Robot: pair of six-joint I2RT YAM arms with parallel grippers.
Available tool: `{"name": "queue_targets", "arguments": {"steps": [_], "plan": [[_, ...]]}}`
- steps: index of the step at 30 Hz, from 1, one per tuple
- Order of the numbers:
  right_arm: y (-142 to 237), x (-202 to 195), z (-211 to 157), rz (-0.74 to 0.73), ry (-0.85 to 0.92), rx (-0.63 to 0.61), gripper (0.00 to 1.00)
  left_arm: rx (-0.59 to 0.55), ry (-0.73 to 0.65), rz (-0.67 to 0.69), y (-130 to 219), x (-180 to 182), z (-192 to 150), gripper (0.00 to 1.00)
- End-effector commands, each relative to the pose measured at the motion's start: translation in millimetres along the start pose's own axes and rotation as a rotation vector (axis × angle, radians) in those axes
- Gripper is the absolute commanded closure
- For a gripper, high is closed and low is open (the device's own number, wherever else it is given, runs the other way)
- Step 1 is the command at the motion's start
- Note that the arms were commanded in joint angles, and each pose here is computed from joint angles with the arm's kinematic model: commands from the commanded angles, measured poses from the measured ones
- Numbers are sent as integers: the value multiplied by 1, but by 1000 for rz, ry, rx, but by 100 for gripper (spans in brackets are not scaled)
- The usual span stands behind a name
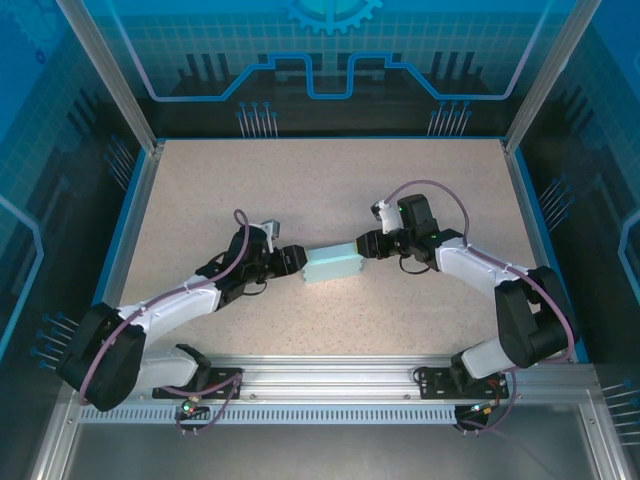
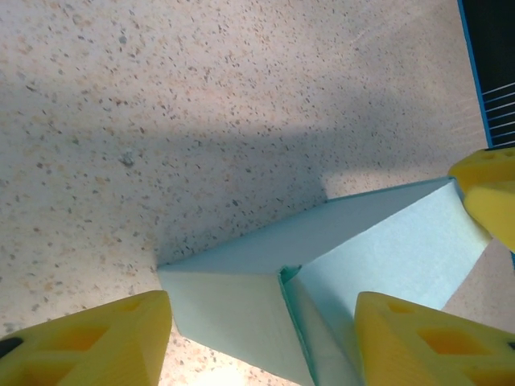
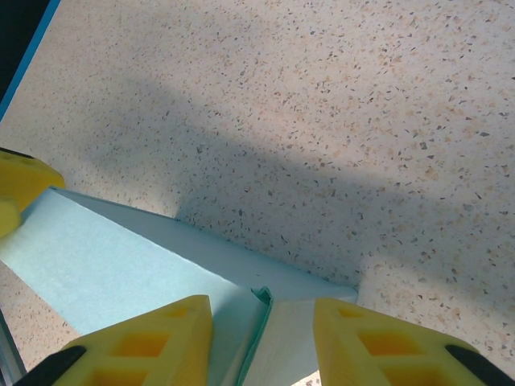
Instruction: Fold the paper box
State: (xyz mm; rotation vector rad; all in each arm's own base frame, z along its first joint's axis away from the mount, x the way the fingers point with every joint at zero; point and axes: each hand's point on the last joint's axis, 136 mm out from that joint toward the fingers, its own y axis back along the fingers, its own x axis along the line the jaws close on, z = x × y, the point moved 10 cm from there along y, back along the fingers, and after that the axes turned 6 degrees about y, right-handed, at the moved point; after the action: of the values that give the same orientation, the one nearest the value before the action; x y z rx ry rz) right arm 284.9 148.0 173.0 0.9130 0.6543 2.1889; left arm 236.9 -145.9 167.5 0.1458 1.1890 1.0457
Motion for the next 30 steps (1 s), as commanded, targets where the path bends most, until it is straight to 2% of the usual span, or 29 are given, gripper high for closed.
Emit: {"name": "queue_targets", "arguments": {"steps": [1, 19, 25, 29, 30], "plan": [[-12, -14, -50, -99, -99, 233, 61, 79, 56, 20, 2, 13, -14, 42], [-9, -5, -26, -66, -74, 192, 59, 170, 63, 176, -7, 62, -51, 68], [-10, -3, -23, -61, -70, 189, 58, 187, 58, 198, -11, 67, -54, 71], [-7, -2, -17, -61, -61, 176, 58, 161, 38, 184, -17, 61, -44, 71], [-4, 1, -6, -59, -49, 149, 58, 152, 32, 180, -18, 58, -40, 71]]}}
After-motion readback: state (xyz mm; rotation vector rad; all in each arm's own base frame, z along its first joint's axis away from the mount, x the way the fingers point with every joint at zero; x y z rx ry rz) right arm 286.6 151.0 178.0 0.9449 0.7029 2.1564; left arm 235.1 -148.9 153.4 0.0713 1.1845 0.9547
